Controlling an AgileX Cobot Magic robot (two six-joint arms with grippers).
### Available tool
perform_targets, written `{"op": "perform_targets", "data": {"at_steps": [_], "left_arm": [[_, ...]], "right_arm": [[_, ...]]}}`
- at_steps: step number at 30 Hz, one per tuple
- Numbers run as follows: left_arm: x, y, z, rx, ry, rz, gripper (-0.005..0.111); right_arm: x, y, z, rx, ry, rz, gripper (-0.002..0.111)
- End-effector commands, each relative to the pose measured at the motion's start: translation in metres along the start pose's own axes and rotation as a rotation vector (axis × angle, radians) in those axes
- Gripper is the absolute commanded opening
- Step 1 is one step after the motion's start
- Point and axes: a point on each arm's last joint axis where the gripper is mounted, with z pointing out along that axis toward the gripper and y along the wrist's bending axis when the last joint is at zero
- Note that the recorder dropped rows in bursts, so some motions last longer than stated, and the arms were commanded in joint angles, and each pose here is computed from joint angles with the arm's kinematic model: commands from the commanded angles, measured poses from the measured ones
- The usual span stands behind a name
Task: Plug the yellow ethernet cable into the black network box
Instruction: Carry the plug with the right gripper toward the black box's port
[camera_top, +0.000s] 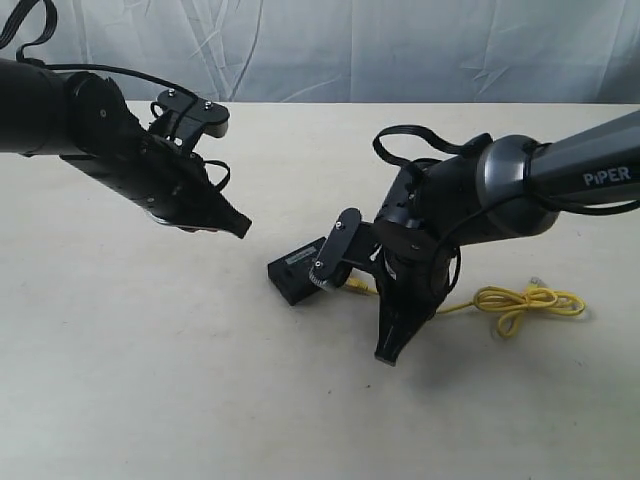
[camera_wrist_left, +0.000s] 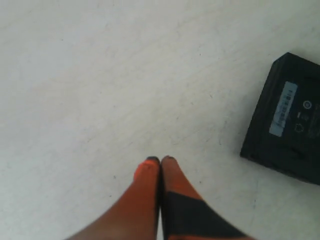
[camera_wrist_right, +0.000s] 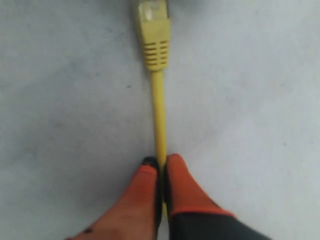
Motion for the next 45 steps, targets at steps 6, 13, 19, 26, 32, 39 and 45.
{"op": "perform_targets", "data": {"at_steps": [6, 13, 19, 26, 32, 39, 45], "left_arm": [[-0.003, -0.001, 0.000, -0.002, -0.024, -0.006, 0.000], [-0.004, -0.001, 0.000, -0.001, -0.025, -0.009, 0.000], [-0.001, -0.002, 0.000, 0.012, 0.008, -0.009, 0.000], [-0.015, -0.007, -0.039, 0.024, -0.049, 0.015, 0.000], [-0.017, -0.009, -0.056, 0.030, -0.069, 0.022, 0.000], [-0.018, -0.010, -0.061, 0.028, -0.082, 0.024, 0.000], [-0.019, -0.009, -0.061, 0.023, -0.095, 0.024, 0.000]], "right_arm": [[0.002, -0.003, 0.009, 0.043, 0.024, 0.009, -0.001], [0.011, -0.009, -0.015, 0.066, 0.066, -0.008, -0.001], [0.013, -0.007, -0.019, 0.038, 0.071, 0.018, -0.001], [0.010, -0.005, -0.019, 0.014, 0.045, 0.045, -0.001], [0.010, -0.004, -0.019, 0.006, 0.041, 0.057, -0.001], [0.010, -0.004, -0.019, 0.006, 0.041, 0.057, -0.001], [0.009, -0.004, -0.019, 0.005, 0.027, 0.060, -0.001]]}}
